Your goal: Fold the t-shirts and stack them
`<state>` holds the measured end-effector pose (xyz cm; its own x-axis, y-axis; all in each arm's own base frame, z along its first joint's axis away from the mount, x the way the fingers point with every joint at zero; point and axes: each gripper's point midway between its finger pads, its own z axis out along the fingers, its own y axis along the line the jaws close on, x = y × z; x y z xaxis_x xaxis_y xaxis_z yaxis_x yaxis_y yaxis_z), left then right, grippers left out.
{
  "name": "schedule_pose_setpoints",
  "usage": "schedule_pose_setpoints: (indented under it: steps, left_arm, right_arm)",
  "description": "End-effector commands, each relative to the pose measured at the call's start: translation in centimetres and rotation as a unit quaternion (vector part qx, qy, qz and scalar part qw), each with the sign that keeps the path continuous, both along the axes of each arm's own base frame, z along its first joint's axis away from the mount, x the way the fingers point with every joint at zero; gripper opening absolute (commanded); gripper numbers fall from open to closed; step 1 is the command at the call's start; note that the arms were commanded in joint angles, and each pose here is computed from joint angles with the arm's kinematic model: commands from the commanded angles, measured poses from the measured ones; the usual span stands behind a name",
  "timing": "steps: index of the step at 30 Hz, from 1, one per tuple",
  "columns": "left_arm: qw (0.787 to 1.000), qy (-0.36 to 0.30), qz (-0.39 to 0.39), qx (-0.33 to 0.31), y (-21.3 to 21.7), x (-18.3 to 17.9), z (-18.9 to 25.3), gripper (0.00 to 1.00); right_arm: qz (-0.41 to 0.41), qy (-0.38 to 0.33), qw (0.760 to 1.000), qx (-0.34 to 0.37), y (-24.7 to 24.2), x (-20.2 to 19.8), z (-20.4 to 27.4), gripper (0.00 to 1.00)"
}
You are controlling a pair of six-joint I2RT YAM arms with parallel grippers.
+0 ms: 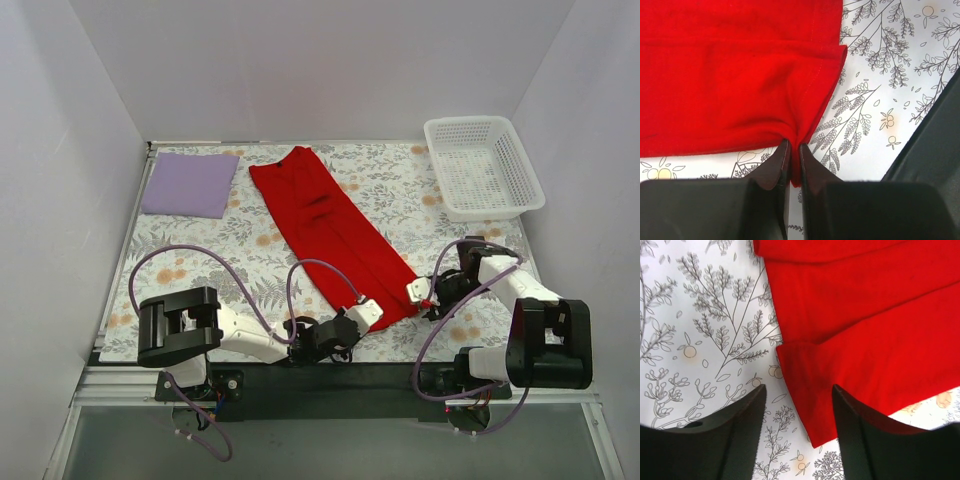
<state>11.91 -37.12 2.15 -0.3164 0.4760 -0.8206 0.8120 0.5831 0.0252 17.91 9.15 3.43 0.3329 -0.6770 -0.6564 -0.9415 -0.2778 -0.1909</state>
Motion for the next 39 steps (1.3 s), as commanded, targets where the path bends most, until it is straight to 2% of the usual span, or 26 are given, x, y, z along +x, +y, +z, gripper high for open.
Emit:
schedule_pose_setpoints:
  steps: [1, 3, 6, 7, 10, 12, 13, 18, 25, 27, 32, 35, 36, 38, 39]
  left_arm:
    - [0.999, 0.016, -0.007, 0.03, 1.8, -0.9, -1.4, 0.0]
    - [0.999, 0.022, -0.01, 0.026, 1.6, -1.1, -1.4, 0.0]
    - [0.999, 0.029, -0.015, 0.018, 1.6, -1.4, -1.4, 0.0]
    - [0.999, 0.032, -0.019, 0.012, 1.5, -1.6, -1.2, 0.0]
    - [0.999, 0.039, -0.023, -0.003, 2.1, -2.0, -1.1, 0.0]
    - [0.999, 0.041, -0.028, -0.021, 2.7, -2.4, -0.7, 0.0]
    - [0.998, 0.044, -0.033, -0.029, 2.8, -2.6, -0.5, 0.0]
    - [0.995, 0.061, -0.052, -0.063, 3.2, -3.4, 0.7, 0.0]
    - [0.991, 0.073, -0.04, -0.107, 3.5, -1.6, 2.8, 0.0]
    - [0.989, 0.076, -0.03, -0.119, 3.8, -0.8, 3.3, 0.0]
    - [0.983, 0.069, -0.002, -0.17, 5.5, 3.3, 6.3, 0.0]
    - [0.98, 0.06, 0.007, -0.189, 6.4, 5.8, 8.0, 0.0]
    - [0.978, 0.051, 0.025, -0.198, 7.0, 7.7, 8.8, 0.0]
    - [0.978, 0.054, 0.03, -0.197, 7.6, 9.1, 8.8, 0.0]
    - [0.978, 0.052, 0.054, -0.197, 8.7, 11.0, 8.7, 0.0]
  right_arm:
    - [0.013, -0.019, 0.998, -0.053, -0.5, 0.7, -1.8, 0.59]
    - [0.015, -0.015, 0.997, -0.074, -0.7, 0.8, -2.7, 0.55]
    - [0.019, -0.013, 0.995, -0.101, -0.7, 1.0, -3.9, 0.41]
    - [0.022, -0.009, 0.994, -0.108, -0.7, 0.9, -4.2, 0.32]
    - [0.024, 0.002, 0.994, -0.111, -0.6, 0.5, -4.6, 0.19]
    - [0.022, 0.005, 0.994, -0.109, -0.6, 0.2, -4.5, 0.14]
    - [0.019, 0.008, 0.995, -0.102, -0.4, 0.1, -4.4, 0.02]
    - [0.029, 0.032, 0.996, -0.082, 1.0, -1.0, -2.8, 0.01]
    - [0.021, 0.043, 0.998, -0.046, 6.7, 1.1, 1.8, 0.01]
    - [0.009, 0.035, 0.998, -0.041, 8.4, 3.2, 3.7, 0.01]
    - [-0.014, 0.036, 0.999, -0.018, 12.5, 7.8, 7.1, 0.01]
    - [-0.019, 0.034, 0.999, -0.022, 13.9, 10.0, 7.4, 0.01]
    - [-0.031, 0.019, 0.999, -0.012, 14.8, 11.8, 8.9, 0.01]
    - [-0.042, 0.034, 0.998, -0.021, 15.6, 13.5, 7.9, 0.01]
    - [-0.045, 0.013, 0.999, -0.01, 16.6, 15.2, 9.3, 0.01]
